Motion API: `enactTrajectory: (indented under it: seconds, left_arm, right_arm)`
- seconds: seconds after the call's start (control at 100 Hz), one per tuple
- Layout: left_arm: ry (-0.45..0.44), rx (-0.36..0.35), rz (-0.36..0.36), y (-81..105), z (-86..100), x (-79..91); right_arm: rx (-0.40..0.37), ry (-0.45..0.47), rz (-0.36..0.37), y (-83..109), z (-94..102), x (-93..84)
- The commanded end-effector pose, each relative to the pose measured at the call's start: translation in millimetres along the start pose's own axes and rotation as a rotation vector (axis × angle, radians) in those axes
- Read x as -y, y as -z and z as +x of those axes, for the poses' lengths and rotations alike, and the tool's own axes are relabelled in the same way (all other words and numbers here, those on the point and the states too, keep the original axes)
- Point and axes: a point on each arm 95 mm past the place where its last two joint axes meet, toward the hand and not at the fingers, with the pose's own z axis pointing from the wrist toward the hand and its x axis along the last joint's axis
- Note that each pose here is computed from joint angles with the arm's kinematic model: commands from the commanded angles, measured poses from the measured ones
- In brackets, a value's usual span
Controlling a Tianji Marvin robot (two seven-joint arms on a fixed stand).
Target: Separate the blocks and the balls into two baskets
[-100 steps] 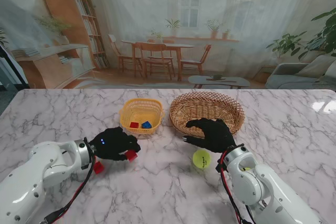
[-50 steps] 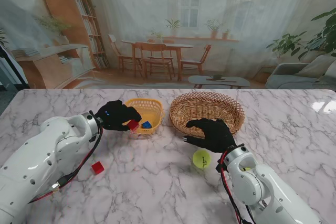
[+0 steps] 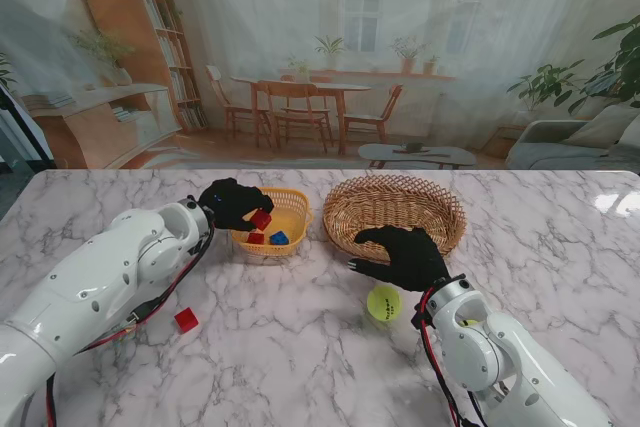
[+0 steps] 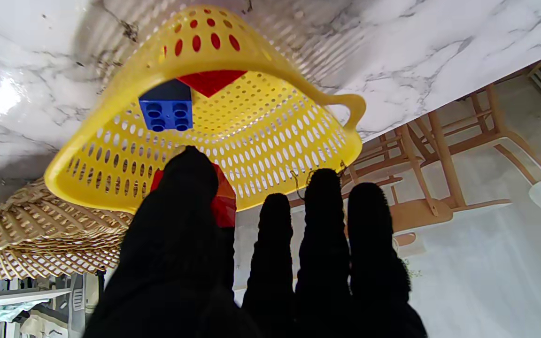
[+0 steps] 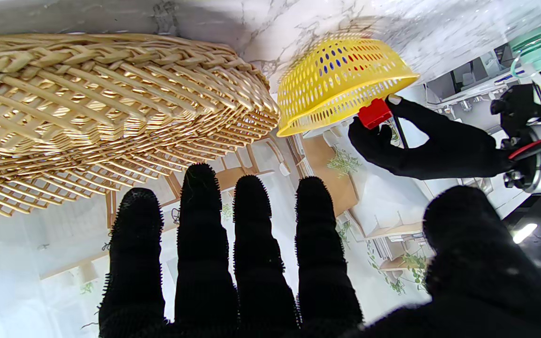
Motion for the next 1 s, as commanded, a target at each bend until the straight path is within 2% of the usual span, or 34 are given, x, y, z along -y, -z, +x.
enactTrajectory:
  seconds: [0.0,0.32,0.54,0.72,0.99]
  left_arm:
    - [0.006,0.015,0.002,-4.9,-2.1,5.6]
    - [0.015,0.043,-0.011,-12.4,-8.3,2.0]
    - [0.011,0.044,-0.014,-10.4,-11.9,-1.6]
    - [-0.002,0.044,0.002,-0.7,-16.5,2.3]
    - [-0.020,0.027,0.011,28.5,-19.9,12.5]
  right_arm:
    - [0.002,-0.002,0.005,1.1,0.4,1.6]
    - [0.001,-0.002,0.006,0.8,0.7,1.5]
    - [0.002,-0.001,0.006,0.8,0.5,1.4]
    - [0.003,-0.001,0.009,0.5,0.4,1.5]
    - [0.004,-0.002,0.005,1.2,0.2,1.0]
